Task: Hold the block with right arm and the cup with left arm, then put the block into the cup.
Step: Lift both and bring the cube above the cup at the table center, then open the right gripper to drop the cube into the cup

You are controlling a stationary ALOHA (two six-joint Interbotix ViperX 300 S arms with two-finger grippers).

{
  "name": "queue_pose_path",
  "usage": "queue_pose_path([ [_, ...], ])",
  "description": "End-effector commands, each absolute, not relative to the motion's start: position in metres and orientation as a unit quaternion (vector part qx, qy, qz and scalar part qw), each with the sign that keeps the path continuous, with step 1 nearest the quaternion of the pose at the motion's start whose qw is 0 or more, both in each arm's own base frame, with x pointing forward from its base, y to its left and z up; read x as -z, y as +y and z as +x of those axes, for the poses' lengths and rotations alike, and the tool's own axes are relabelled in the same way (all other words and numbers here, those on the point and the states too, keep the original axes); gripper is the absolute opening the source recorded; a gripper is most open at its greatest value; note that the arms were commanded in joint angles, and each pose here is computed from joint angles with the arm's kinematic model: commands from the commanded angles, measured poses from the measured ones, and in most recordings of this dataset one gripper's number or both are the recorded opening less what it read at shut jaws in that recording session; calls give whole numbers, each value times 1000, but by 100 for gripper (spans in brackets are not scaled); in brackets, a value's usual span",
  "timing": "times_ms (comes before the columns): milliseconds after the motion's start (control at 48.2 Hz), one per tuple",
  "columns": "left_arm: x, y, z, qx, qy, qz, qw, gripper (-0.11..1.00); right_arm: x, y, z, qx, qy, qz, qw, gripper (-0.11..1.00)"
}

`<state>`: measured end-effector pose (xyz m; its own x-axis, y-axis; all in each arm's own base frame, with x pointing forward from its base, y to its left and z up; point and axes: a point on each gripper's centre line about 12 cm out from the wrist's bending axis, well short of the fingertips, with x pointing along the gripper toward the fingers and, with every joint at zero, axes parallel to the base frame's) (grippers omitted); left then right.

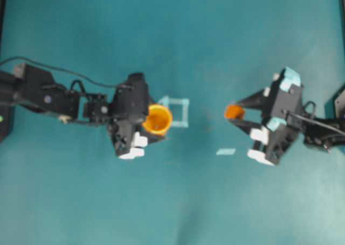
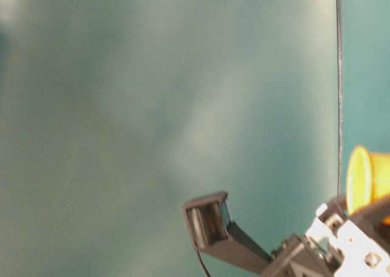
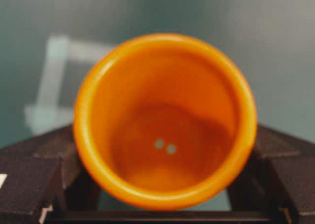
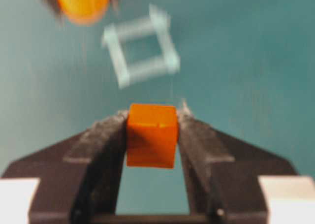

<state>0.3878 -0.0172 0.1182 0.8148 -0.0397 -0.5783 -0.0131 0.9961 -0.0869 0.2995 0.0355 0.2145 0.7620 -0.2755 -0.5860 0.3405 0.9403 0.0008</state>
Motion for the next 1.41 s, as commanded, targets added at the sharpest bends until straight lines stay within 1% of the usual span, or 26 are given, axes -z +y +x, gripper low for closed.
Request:
queue_pose_path([
  [0,-134,-17,402,11,275,-32,961,62,-234,27,316,156,269,47,949,40],
  [270,-140,-14,416,13,265,-15,964,62,-244,11,359,129,243,21,961,40],
  [477,-141,-9,416,7,263,-17,965,62,-249,11,390,109,231,4,967,40],
  [581,-141,-9,416,7,262,-17,965,62,-251,11,399,104,227,-1,968,40],
  [954,-143,-8,418,6,256,-17,967,62,-253,8,404,102,223,3,969,40],
  [1244,-143,-6,418,5,256,-17,967,62,-253,17,405,66,223,11,973,40],
  [1389,-143,-7,418,5,256,-17,967,62,-253,19,406,59,223,14,973,40],
])
